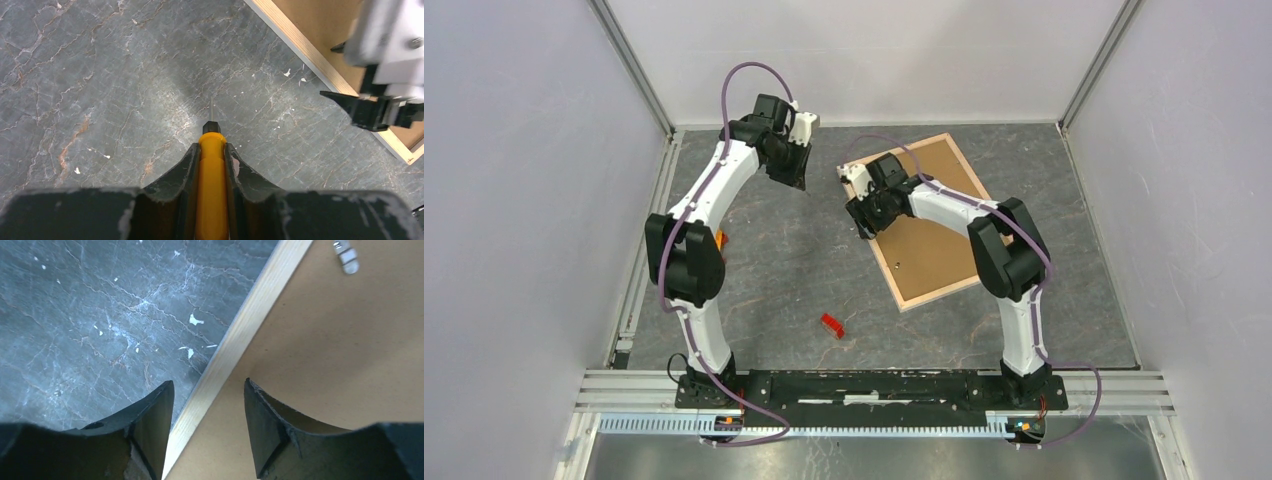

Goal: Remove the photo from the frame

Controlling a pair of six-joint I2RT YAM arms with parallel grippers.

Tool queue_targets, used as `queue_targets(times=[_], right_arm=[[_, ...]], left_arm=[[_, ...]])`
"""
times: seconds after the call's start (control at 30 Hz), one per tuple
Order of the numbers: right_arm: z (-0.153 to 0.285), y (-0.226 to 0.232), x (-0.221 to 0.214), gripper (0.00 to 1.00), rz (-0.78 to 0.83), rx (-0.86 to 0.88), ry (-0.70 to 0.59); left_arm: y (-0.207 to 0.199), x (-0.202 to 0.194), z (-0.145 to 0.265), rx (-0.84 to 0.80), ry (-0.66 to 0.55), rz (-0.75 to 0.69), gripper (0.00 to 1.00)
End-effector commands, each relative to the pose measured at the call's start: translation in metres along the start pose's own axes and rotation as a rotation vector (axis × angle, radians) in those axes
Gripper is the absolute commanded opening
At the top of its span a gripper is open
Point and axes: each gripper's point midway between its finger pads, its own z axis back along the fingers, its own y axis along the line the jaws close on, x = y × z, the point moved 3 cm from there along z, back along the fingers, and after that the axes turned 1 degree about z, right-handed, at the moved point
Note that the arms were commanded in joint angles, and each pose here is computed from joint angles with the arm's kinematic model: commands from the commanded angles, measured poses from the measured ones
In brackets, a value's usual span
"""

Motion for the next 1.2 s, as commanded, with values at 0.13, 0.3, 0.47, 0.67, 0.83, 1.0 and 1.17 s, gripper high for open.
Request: queue_targets(times=[0.13, 0.3, 0.47, 0.67, 0.83, 1.0, 1.17], right_arm=[[-0.022, 0.006, 0.01, 0.51, 0.071, -0.055, 0.003], [-0.027, 0.019, -0.003, 0.34, 0.212, -0.026, 0.056], [-0.019, 0.036, -0.027, 0.3, 0.397, 0.046, 0.111], [-0.001, 0.057, -0.058, 0.26, 0.67, 0.178, 0.142], [0.011, 0.067, -0.081, 0.26, 0.806, 0.294, 0.182], [0.023, 0.069, -0.099, 0.26, 0.956, 0.355, 0.207], [0.035, 0.062, -0.109, 0.26, 1.128, 0.353, 0.222]], left_arm=[[0.002, 0.019, 0.028, 0.052, -0.1, 0.026, 0.02], [0.01, 0.024, 0.037, 0.078, -0.128, 0.051, 0.02], [0.019, 0.027, 0.045, 0.085, -0.15, 0.072, 0.02], [0.018, 0.024, 0.051, 0.081, -0.176, 0.041, 0.02], [0.017, 0.022, 0.051, 0.074, -0.175, 0.041, 0.02], [0.005, 0.018, 0.048, -0.019, -0.156, 0.008, 0.02], [-0.013, 0.009, 0.044, -0.107, -0.119, -0.074, 0.02]])
